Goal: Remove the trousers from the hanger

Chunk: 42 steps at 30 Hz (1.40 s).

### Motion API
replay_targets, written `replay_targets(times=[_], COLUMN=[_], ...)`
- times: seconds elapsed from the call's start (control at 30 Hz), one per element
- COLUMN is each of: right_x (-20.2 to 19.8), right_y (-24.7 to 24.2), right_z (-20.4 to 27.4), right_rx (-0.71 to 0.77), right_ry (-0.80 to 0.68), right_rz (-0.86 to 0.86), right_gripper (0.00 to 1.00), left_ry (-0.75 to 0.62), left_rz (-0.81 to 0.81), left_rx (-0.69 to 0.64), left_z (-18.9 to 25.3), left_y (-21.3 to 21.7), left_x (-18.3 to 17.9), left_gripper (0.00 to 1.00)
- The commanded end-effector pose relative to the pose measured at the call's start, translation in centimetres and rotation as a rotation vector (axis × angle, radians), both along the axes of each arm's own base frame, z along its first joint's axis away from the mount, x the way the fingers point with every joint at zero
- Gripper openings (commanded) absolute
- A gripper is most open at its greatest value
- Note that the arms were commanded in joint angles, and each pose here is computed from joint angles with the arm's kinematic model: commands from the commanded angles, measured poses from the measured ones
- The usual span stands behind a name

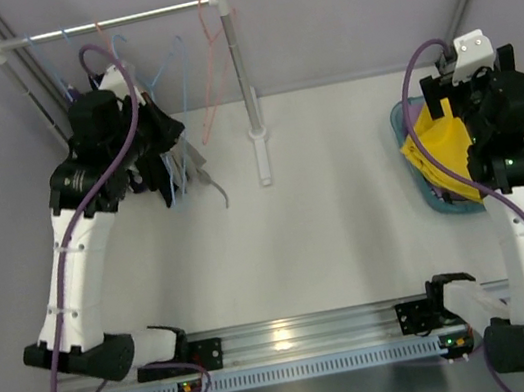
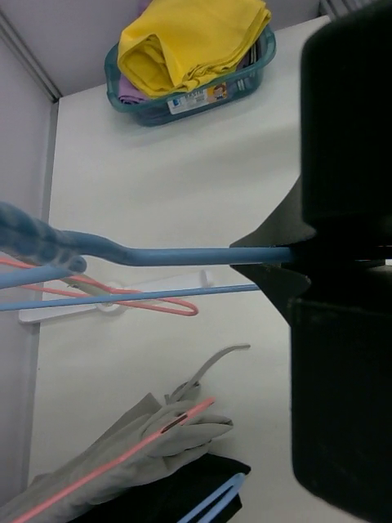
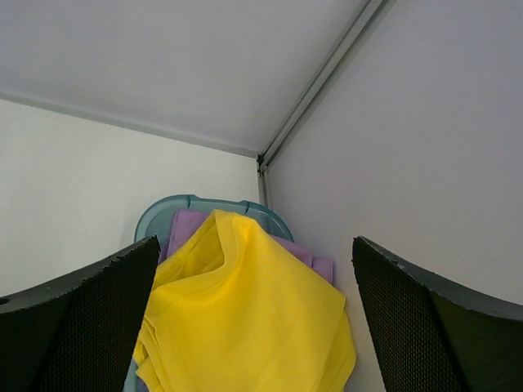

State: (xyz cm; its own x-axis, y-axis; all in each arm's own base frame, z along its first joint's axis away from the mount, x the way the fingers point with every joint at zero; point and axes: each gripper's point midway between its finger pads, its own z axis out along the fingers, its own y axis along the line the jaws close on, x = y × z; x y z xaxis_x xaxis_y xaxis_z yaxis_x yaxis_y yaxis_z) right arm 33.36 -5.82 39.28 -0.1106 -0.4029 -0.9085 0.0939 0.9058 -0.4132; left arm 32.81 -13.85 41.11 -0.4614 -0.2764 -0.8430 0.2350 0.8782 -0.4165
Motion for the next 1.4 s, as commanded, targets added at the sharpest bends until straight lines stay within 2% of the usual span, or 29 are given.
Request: replay_targets(times=[0.0,0.03,0.07,0.2,0.4,0.67,1.0,1.37], right_x=[-1.2,-1.2,-1.4,-1.7,-2.0,-1.7,-1.9,-2.3], right_y=[0.9,0.9,0.9,0.9,1.0,1.5,1.7,1.7], right_z=[2.2,2.3,2.4,2.4,2.1,1.1,0.0,-0.4], right_rx=[0.003,0.004,0.006,0.003,0.009,0.026,0.043,0.040], right_ry=[-0.054,-0.057,-0.060,-0.058,-0.058,-0.041,-0.029,-0.027], right_rz=[0.029,0.030,0.028,0.029,0.028,0.057,0.059,0.059], right_gripper=[1.00,0.99,0.99,1.00,0.99,0.99,1.00,1.00], left_ry=[-0.011,-0.030,0.001,0.001,0.001,-0.119,-0.202,-0.175], left_rz=[0.035,0.027,0.012,-0.012,0.027,-0.053,-0.061,-0.038], left_rx=[0.061,0.070,0.103,0.150,0.271,0.373,0.322,0.275], left_z=[0.6,1.4,-0.1,-0.5,-1.9,-1.5,-0.2,-2.4], left_y=[0.5,0.3,-0.1,-0.8,0.0,-0.9,-2.3,-3.5], left_x=[2.7,3.4,4.9,7.5,11.5,14.7,17.3,20.8], left_gripper=[0.00,0.00,0.00,0.00,0.00,0.00,0.00,0.00])
